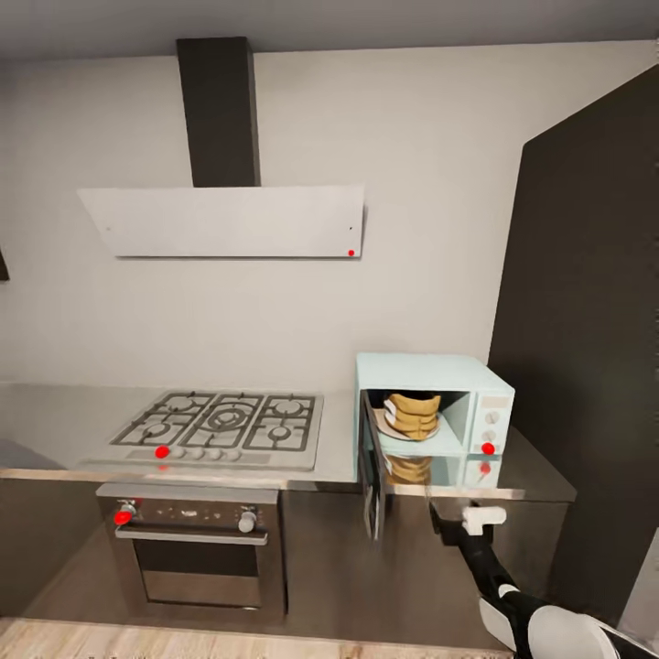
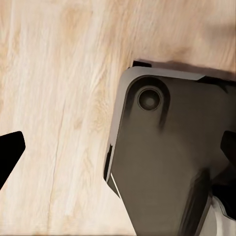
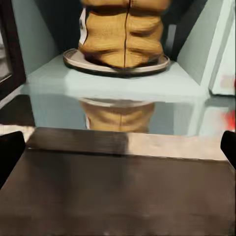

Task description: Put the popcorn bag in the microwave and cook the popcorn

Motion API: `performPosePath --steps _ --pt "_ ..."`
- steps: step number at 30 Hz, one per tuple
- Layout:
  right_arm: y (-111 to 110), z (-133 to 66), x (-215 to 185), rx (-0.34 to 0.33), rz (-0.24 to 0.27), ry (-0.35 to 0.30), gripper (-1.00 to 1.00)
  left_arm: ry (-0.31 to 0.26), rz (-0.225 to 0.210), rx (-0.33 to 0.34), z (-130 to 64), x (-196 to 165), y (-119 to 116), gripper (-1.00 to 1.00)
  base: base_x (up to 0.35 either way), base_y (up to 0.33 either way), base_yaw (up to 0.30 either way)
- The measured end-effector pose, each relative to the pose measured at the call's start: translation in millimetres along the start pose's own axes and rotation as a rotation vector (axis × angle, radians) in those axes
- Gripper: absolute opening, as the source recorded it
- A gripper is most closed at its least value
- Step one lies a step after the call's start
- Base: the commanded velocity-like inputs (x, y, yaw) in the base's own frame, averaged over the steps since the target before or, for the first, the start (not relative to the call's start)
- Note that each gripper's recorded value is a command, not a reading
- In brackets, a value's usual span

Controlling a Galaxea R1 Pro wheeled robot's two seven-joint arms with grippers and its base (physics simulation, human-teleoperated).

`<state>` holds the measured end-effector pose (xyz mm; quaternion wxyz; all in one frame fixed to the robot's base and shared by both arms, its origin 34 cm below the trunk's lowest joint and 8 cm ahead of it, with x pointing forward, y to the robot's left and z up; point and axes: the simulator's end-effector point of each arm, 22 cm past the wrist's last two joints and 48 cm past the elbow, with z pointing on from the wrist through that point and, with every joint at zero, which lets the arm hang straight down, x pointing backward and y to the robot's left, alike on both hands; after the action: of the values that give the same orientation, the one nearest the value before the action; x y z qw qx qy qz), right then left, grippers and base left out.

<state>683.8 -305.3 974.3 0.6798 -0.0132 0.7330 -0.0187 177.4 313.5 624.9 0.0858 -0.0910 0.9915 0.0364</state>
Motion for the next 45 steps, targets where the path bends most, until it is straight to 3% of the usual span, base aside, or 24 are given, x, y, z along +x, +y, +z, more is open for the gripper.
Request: performPosePath --steps 4,5,7,9,12,14,15,18,20,22,30,33,38,42,44,45 --pt "-16.2 -58.4 92.9 0.016 -0.016 0.194 1.00 0.001 0.000 0.001 -0.1 0.0 -0.6 1.00 -0.020 0.000 0.000" --pt "-18.2 -73.8 118.5 0.019 -0.016 0.271 1.00 0.002 0.000 0.001 -0.1 0.1 -0.6 1.00 -0.003 0.000 0.000" --pt "-19.1 -120.2 186.4 0.020 -0.010 0.507 1.00 -0.004 -0.001 0.001 -0.1 -1.7 -0.6 1.00 -0.001 0.000 0.000" --pt "-17.9 -164.0 234.5 0.019 -0.004 0.699 1.00 -0.020 -0.002 0.001 -0.2 -7.9 -0.5 1.00 0.000 0.000 0.000" --pt "-16.3 -230.2 286.8 0.018 0.003 0.928 1.00 -0.070 -0.001 0.002 -1.2 -31.6 -0.9 1.00 0.000 0.000 0.000" --pt "-15.7 -266.3 308.5 0.018 0.004 1.021 1.00 -0.108 -0.002 0.001 -2.7 -49.0 0.3 1.00 0.000 0.000 0.000" --pt "-14.0 -280.0 316.0 0.016 0.006 1.052 1.00 -0.153 -0.003 0.000 -5.5 -70.9 0.8 1.00 0.000 0.000 0.000" --pt "-10.7 -297.2 325.0 0.012 0.010 1.100 1.00 -0.311 -0.004 -0.001 -23.0 -145.3 1.9 1.00 0.000 0.000 0.000" --pt "-9.5 -301.3 327.0 0.009 0.012 1.114 1.00 -0.447 -0.010 0.007 -48.0 -207.1 -4.2 1.00 0.000 0.000 0.000" --pt "-5.3 -302.8 327.9 0.001 0.011 1.118 1.00 -0.544 -0.012 0.015 -70.7 -249.9 -7.8 1.00 0.000 0.000 0.000" --pt "-2.5 -305.4 329.3 -0.002 0.013 1.123 1.00 -0.793 -0.041 0.064 -145.9 -402.7 -37.9 1.00 0.000 0.000 0.000" --pt "-2.1 -305.6 329.4 -0.003 0.013 1.123 1.00 -0.893 -0.056 0.099 -186.7 -460.8 -58.6 1.00 0.000 0.000 0.000" --pt "-1.9 -305.4 329.2 -0.003 0.013 1.122 1.00 -1.042 -0.078 0.159 -252.5 -509.7 -93.0 1.00 0.000 0.000 -0.033" --pt "3.1 -305.3 329.4 -0.009 0.017 1.122 1.00 -1.087 -0.045 0.190 -272.3 -518.9 -107.7 1.00 0.000 0.000 -0.233" --pt "4.9 -305.0 329.3 -0.011 0.019 1.121 1.00 -1.148 0.027 0.281 -300.9 -528.9 -124.8 1.00 0.000 0.000 -0.270" --pt "5.2 -304.9 329.3 -0.012 0.019 1.120 1.00 -1.184 0.083 0.352 -321.0 -534.4 -136.8 1.00 0.000 0.000 -0.273"
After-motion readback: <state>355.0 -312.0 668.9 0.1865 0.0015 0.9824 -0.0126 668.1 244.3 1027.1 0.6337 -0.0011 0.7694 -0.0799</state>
